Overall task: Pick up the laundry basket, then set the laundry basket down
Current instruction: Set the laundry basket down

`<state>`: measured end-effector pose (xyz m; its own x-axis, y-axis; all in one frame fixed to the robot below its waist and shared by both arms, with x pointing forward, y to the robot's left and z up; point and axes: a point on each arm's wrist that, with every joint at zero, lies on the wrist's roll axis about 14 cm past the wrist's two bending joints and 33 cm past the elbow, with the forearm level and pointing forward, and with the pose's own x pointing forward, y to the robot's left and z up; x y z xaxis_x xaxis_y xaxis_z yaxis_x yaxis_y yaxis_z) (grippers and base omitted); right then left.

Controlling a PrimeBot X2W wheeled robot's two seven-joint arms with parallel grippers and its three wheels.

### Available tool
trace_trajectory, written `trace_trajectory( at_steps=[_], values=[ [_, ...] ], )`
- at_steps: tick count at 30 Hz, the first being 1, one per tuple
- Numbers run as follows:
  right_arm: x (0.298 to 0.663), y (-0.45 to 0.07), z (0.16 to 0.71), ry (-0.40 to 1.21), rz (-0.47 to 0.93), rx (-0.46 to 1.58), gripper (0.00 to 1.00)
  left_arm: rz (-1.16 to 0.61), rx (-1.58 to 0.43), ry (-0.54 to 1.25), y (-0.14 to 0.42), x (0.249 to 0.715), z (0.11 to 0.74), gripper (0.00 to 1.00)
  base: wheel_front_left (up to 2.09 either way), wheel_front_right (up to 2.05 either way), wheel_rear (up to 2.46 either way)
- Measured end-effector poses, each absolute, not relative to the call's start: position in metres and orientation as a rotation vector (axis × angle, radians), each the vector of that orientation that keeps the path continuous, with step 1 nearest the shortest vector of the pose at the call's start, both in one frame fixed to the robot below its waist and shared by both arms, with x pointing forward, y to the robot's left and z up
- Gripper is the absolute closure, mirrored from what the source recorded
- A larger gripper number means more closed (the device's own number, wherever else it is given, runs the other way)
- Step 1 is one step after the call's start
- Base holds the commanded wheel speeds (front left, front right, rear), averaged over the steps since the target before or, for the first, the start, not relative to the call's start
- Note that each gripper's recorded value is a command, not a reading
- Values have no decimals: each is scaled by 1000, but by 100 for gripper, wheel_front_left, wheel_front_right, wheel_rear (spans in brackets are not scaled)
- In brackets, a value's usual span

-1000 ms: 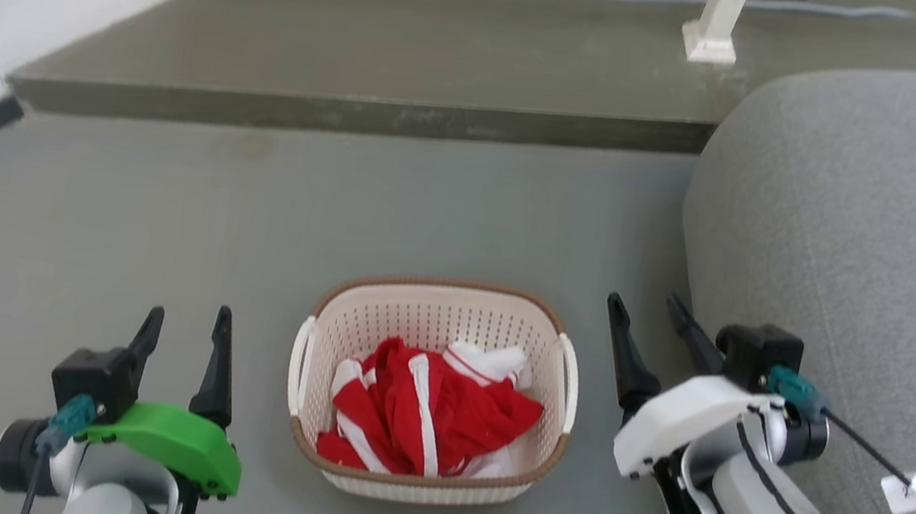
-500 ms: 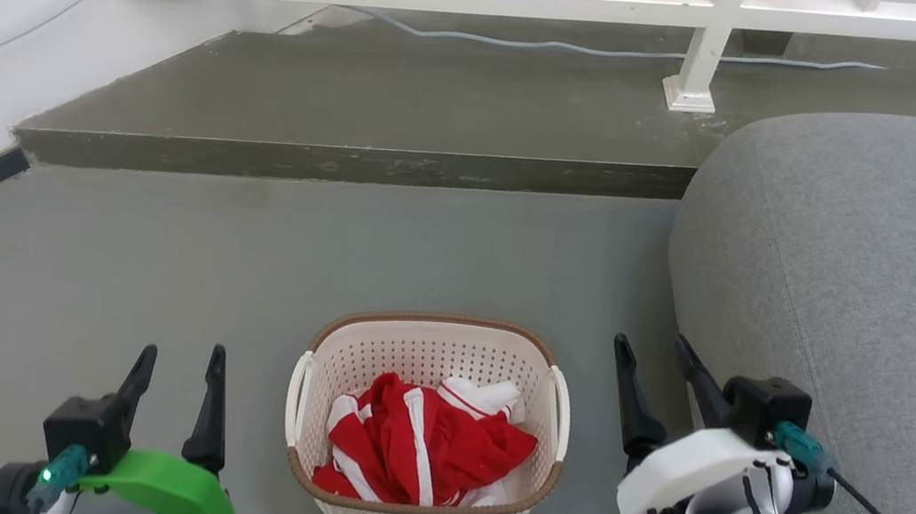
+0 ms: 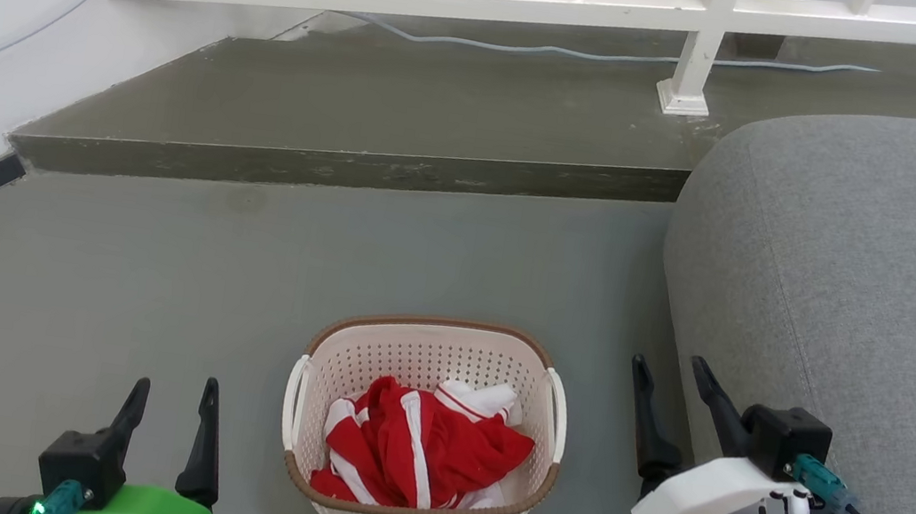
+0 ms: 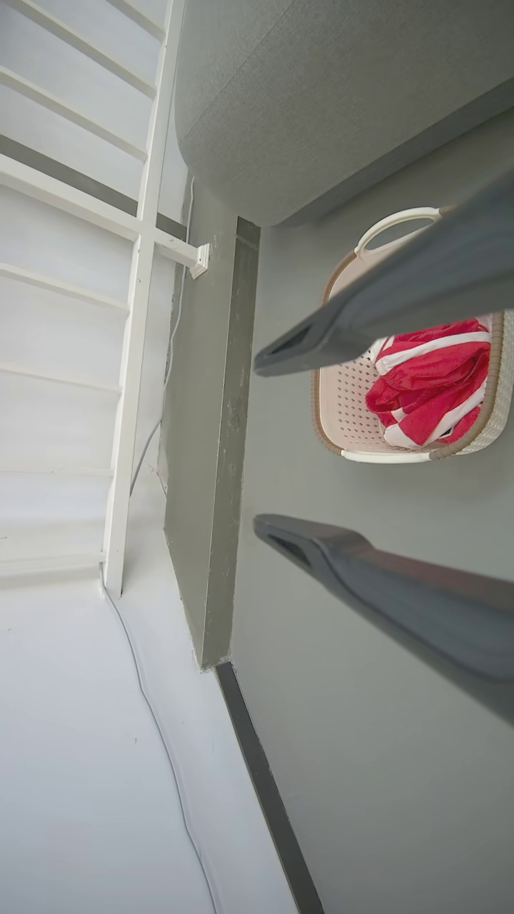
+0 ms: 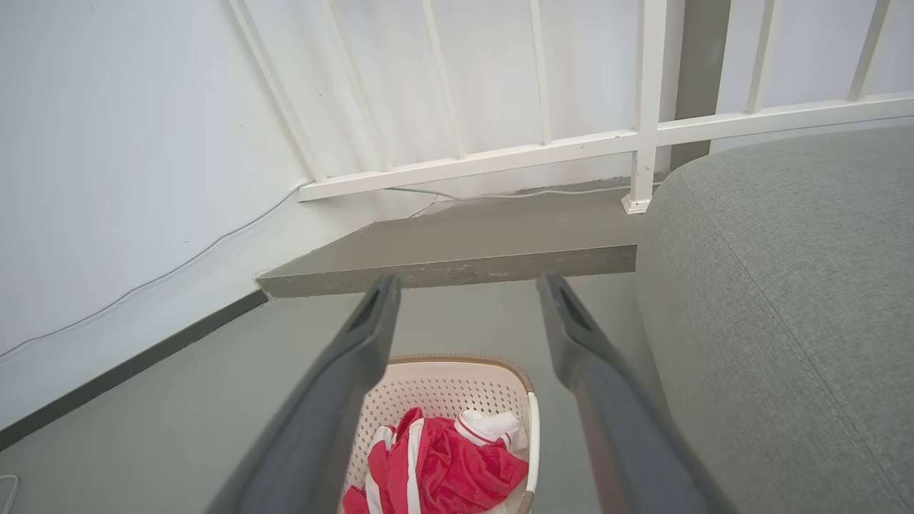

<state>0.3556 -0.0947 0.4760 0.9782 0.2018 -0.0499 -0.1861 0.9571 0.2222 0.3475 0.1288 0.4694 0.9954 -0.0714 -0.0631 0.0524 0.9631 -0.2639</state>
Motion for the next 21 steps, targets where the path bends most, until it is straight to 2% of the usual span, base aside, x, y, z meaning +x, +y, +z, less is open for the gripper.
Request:
trace_trajectory(
  at_steps=[21],
  values=[
    [351, -97, 480, 51, 188, 203, 0, -48, -234, 65, 135, 343, 470, 0, 0, 0, 0]
  ],
)
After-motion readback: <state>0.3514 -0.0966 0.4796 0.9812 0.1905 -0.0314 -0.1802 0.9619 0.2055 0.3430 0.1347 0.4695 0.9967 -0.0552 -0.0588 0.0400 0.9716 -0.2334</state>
